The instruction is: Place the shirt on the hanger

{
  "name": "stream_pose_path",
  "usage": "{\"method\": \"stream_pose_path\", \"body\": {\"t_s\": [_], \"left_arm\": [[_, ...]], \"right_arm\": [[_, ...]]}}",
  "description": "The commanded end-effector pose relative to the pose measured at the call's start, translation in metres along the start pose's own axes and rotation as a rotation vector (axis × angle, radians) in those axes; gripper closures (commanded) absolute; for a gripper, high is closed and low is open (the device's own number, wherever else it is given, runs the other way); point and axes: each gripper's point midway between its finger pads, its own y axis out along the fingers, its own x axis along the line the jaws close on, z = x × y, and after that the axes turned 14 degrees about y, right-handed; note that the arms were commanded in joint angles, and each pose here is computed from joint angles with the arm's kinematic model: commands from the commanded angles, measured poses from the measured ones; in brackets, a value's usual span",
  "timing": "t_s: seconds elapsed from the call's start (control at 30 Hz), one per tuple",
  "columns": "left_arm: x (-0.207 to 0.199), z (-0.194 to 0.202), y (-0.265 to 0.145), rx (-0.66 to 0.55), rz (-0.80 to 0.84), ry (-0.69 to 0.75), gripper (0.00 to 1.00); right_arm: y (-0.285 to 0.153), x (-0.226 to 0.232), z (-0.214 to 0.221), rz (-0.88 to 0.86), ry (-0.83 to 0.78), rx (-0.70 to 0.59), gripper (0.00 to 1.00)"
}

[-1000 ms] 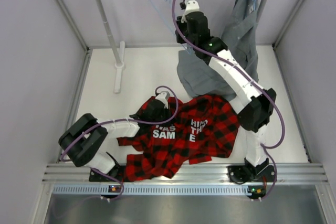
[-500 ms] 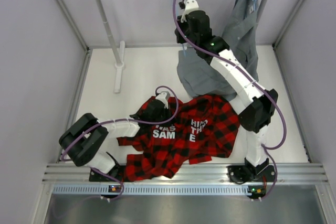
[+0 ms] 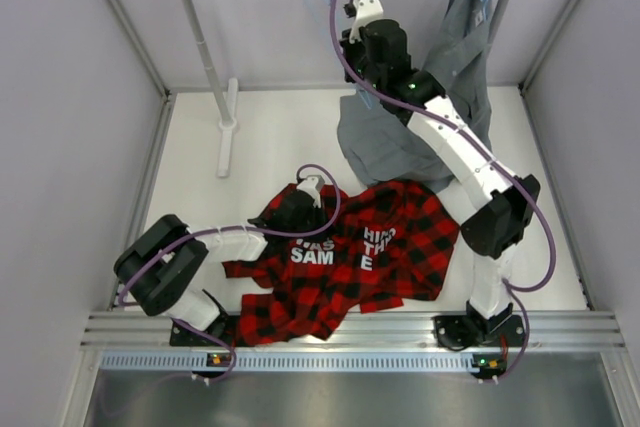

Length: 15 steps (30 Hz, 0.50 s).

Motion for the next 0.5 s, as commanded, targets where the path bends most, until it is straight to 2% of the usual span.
{"method": "stream_pose_path", "body": {"t_s": [0.0,0.1,0.17,0.2,0.27,0.47], "left_arm": [[-0.009,-0.011,0.001,-0.042,0.040,0.006,1.00],[-0.009,-0.011,0.001,-0.044,0.039,0.006,1.00],[-0.008,-0.010,0.001,-0.043,0.038,0.006,1.00],[-0.009,-0.010,0.000,-0.042,0.040,0.006,1.00],[-0.008,-0.009,0.001,-0.040,0.040,0.006,1.00],[-0.009,-0.008,0.001,-0.039,0.043,0.004,1.00]], "right_arm": [[-0.016,-0.004,-0.017,0.011,-0.035,-0.032,0.90],[-0.016,-0.005,-0.012,0.013,-0.040,-0.021,0.92],[-0.015,-0.007,-0.008,0.013,-0.046,-0.010,1.00],[-0.016,-0.007,-0.008,0.013,-0.046,-0.010,0.99],[-0.017,-0.008,-0.004,0.016,-0.042,0.000,0.90],[-0.021,-0.011,0.002,0.023,-0.040,0.012,0.89]]}}
